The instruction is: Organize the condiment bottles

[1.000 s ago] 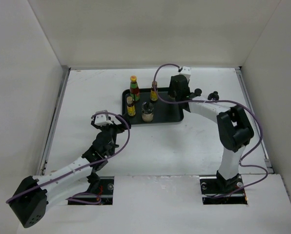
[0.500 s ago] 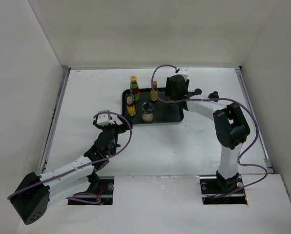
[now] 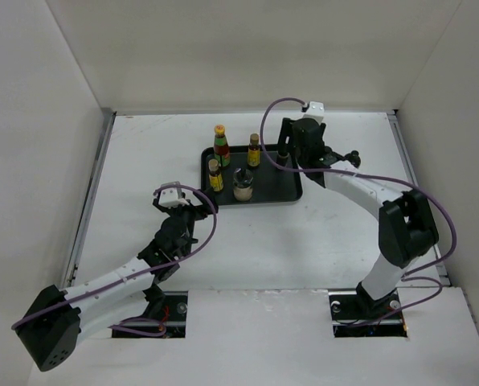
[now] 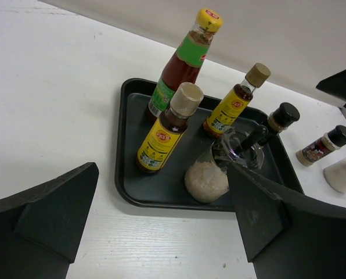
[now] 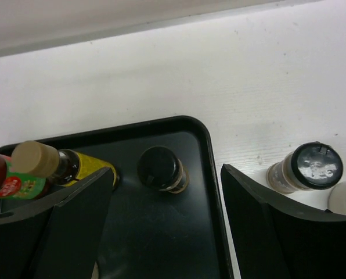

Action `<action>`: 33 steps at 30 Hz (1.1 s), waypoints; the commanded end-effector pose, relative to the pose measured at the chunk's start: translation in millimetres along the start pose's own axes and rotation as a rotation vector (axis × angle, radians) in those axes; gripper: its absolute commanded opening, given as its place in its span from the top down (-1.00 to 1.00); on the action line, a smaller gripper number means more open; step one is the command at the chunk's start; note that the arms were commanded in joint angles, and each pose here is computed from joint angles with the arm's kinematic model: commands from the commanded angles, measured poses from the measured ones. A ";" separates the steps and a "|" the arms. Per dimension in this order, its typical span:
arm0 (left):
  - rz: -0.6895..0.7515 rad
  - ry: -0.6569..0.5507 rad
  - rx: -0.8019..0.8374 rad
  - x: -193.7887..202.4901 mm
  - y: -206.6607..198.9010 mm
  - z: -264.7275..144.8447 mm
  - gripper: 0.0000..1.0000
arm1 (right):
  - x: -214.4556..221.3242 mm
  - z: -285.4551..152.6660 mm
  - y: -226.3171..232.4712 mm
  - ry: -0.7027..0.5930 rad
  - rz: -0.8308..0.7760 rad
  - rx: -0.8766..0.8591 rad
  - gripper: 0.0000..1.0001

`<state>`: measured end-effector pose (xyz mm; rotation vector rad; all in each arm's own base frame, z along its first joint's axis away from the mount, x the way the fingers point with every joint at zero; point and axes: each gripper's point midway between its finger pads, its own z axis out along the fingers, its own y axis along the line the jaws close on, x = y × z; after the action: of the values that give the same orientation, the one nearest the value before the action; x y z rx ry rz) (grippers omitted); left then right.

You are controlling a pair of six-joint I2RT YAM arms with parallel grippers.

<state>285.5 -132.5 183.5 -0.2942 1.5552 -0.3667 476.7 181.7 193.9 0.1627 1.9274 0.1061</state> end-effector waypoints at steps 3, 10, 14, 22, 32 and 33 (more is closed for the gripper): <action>-0.059 -0.044 0.038 -15.8 -12.7 -0.3 -0.91 | -11.1 -2.4 -22.6 -0.037 0.014 0.049 -0.67; -0.059 -0.042 0.039 -14.5 -13.0 -0.1 -0.91 | -9.5 10.7 -92.4 -0.056 0.012 0.269 -0.73; -0.055 -0.036 0.040 -12.9 -14.3 0.6 -0.91 | -8.8 17.4 -112.3 -0.055 0.021 0.316 -0.72; -0.058 -0.033 0.039 -11.0 -14.6 1.5 -0.91 | 17.8 43.3 -123.9 0.028 0.012 0.324 -0.56; -0.060 -0.031 0.038 -10.1 -14.6 1.7 -0.91 | 5.9 34.1 -128.6 -0.026 0.057 0.328 0.19; -0.062 -0.033 0.039 -11.0 -14.8 1.5 -0.91 | -0.2 27.1 -127.9 -0.049 0.061 0.328 0.19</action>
<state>285.5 -135.6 179.7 -0.2895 1.5665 -0.3695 490.2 57.2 111.9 0.3919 2.0348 -0.2241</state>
